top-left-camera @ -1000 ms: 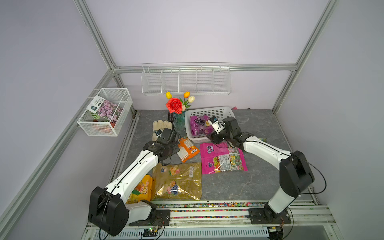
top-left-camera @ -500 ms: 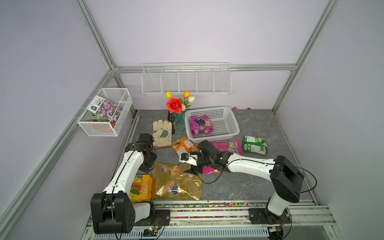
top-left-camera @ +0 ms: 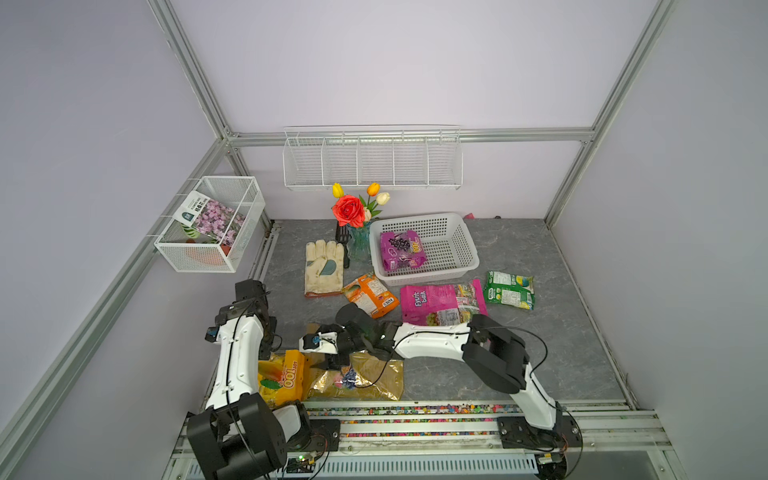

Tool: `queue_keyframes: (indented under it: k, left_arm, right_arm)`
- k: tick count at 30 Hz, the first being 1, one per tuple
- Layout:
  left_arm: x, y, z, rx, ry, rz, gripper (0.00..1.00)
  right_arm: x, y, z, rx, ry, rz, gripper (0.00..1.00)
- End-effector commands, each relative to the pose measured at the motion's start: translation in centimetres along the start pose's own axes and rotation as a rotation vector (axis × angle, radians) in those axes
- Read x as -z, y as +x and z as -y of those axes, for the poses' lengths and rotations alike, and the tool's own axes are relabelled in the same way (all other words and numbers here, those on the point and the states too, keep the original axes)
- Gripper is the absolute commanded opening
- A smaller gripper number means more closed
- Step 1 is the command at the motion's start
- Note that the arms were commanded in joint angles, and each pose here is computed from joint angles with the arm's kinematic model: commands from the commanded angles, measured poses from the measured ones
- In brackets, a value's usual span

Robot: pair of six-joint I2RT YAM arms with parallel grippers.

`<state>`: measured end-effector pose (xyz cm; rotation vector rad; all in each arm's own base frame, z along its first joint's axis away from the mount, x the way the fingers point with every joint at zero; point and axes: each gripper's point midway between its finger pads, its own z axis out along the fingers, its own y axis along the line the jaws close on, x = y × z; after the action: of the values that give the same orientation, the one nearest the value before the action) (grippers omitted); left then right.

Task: Put the candies in the basket
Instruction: Pick up the candy at the center of the board.

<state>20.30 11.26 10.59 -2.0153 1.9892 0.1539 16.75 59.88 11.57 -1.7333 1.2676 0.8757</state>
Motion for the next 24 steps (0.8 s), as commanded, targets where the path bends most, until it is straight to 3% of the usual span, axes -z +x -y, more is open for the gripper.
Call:
queue_keyframes:
  k: [1, 5, 10, 24]
  left_arm:
    - [-1.0, -0.7, -1.0, 0.085, -0.044, -0.015, 0.6]
    - [-1.4, -1.3, -1.2, 0.138, -0.047, -0.018, 0.6]
    - [-2.0, -1.3, -1.6, 0.169, -0.053, -0.036, 0.6]
    - [-2.0, -2.8, -2.3, 0.181, -0.072, 0.018, 0.6]
  right_arm:
    - [-1.2, -0.3, 0.3, -0.017, -0.039, -0.005, 0.72]
    - [-2.4, 1.2, -1.8, -0.003, -0.189, -0.052, 0.71]
    - [-3.6, 2.4, -3.4, -0.091, -0.307, -0.071, 0.71]
    - [-3.9, 3.4, 0.4, -0.272, -0.256, -0.04, 0.72]
